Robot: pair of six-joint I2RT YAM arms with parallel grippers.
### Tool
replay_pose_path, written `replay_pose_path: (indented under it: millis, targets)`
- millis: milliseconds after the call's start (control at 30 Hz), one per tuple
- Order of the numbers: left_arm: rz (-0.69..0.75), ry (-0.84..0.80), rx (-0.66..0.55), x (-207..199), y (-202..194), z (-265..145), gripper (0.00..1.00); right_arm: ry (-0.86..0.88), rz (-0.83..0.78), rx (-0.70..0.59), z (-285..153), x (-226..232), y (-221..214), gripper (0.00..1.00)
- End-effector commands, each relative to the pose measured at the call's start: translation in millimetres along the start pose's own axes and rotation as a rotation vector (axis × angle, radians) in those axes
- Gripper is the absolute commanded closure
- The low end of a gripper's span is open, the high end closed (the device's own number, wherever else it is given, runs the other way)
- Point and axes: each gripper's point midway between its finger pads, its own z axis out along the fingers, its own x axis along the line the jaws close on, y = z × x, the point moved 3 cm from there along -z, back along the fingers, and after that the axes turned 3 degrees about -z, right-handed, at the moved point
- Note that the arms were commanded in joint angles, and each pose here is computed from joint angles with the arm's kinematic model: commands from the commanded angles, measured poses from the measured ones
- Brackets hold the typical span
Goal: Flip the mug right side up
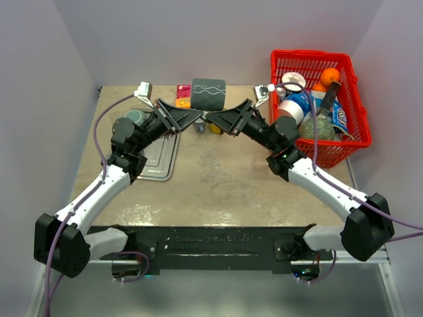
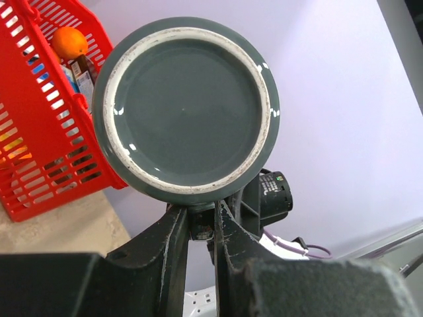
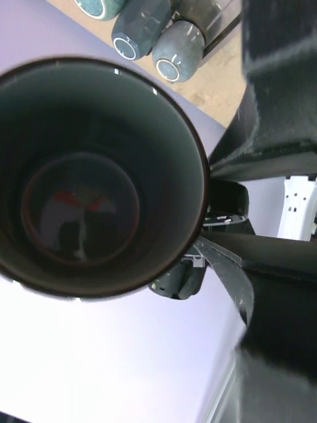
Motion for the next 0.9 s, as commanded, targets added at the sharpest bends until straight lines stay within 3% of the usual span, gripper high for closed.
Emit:
replay_pose_path:
  millis: [0,100,200,233,300,333,367,433,467,500,700,867]
  targets:
    - [0.072,-0.159,-0.001,-43.3,-0.2,-8.9,1.00,0.085,-0.042,-0.068,3.4,26.5,15.9,0.76]
    - [0.068,-0.150,0.011,-38.8,-2.4,-8.9,1.00,0.053,-0.043,-0.070,2.3,21.6,16.0,1.00]
    - [0.079,-0.141,0.020,-34.4,-4.4,-9.5,1.00,0.024,-0.055,-0.076,0.8,19.1,16.4,1.00]
    - [0.080,-0.129,0.023,-31.1,-5.0,-9.1,0.95,0.003,-0.054,-0.073,0.2,15.2,16.0,1.00]
    - [0.096,-0.113,0.027,-27.3,-5.6,-9.0,0.75,-0.003,-0.075,-0.086,-1.7,17.0,18.3,1.00]
    - [0.098,-0.098,0.027,-25.3,-5.4,-8.8,0.51,-0.015,-0.078,-0.084,-2.1,15.4,18.0,1.00]
    - [0.102,-0.080,0.026,-21.3,-5.3,-8.5,0.39,-0.017,-0.088,-0.087,-3.5,18.2,18.7,1.00]
    - [0.118,-0.020,0.024,-13.8,-3.6,-7.2,0.16,-0.085,-0.115,-0.094,-4.7,10.6,21.3,1.00]
    - [0.123,0.012,0.024,-8.3,-2.8,-6.4,0.13,-0.110,-0.129,-0.091,-5.4,8.6,22.4,1.00]
    - [0.133,0.042,0.022,-5.1,-1.6,-6.3,0.01,-0.120,-0.176,-0.091,-5.3,13.7,26.2,1.00]
    - [0.282,0.307,-0.042,28.5,14.2,-16.8,0.01,-0.475,-0.368,-0.152,-27.2,-20.3,52.2,1.00]
    - [0.324,0.539,-0.048,63.4,17.4,-37.9,0.01,-0.855,-0.515,-0.160,-61.9,-72.5,68.0,1.00]
